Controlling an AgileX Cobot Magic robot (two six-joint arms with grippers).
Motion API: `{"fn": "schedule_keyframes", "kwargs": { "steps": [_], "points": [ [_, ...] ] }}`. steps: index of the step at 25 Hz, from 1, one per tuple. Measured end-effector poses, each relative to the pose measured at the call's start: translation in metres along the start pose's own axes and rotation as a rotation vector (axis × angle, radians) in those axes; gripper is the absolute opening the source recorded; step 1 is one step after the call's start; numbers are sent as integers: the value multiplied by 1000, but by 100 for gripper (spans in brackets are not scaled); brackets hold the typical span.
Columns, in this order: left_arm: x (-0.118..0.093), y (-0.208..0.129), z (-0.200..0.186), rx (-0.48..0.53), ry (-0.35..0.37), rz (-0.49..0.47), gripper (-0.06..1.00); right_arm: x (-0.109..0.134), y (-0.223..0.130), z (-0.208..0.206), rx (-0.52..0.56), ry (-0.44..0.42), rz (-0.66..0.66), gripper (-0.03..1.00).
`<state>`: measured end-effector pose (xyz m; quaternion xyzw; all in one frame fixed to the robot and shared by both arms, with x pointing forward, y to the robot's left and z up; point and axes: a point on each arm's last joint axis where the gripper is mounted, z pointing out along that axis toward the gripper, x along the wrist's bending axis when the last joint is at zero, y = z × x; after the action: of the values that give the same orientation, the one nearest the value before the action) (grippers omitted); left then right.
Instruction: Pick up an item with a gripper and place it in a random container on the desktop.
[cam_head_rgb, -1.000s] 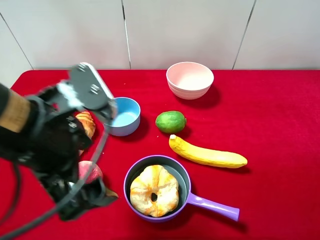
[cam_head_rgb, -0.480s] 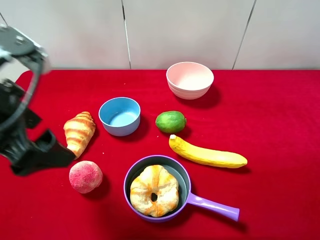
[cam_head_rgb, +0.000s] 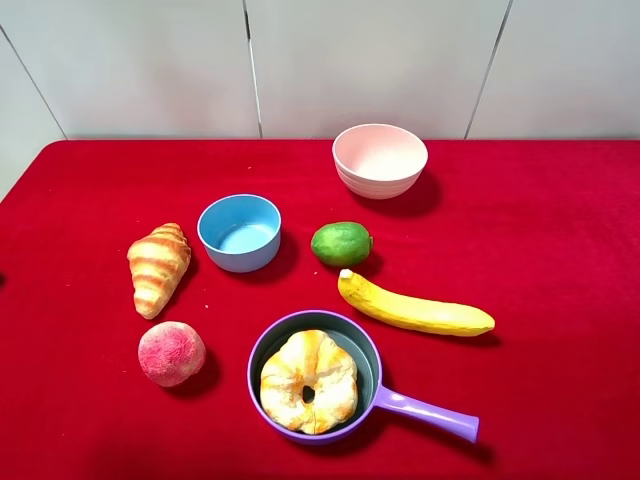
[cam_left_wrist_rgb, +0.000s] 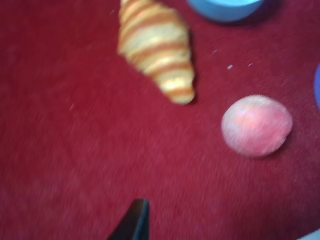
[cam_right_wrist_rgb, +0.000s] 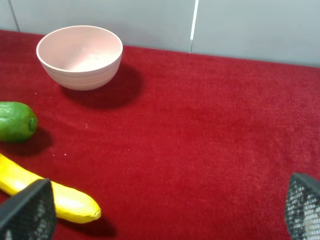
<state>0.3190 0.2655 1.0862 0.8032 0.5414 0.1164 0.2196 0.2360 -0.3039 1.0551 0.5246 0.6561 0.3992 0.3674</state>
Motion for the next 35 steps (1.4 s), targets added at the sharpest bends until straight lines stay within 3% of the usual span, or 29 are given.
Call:
{"fn": "schedule_keyframes", "kwargs": {
  "steps": [13, 29, 35],
  "points": [
    [7, -67, 19, -105, 96, -149, 99, 0, 0, 0, 0, 0, 0, 69],
    [-4, -106, -5, -451, 128, -111, 99, 0, 0, 0, 0, 0, 0, 69],
    [-4, -108, -6, -464, 129, -109, 99, 0, 0, 0, 0, 1, 1, 69]
  ]
}}
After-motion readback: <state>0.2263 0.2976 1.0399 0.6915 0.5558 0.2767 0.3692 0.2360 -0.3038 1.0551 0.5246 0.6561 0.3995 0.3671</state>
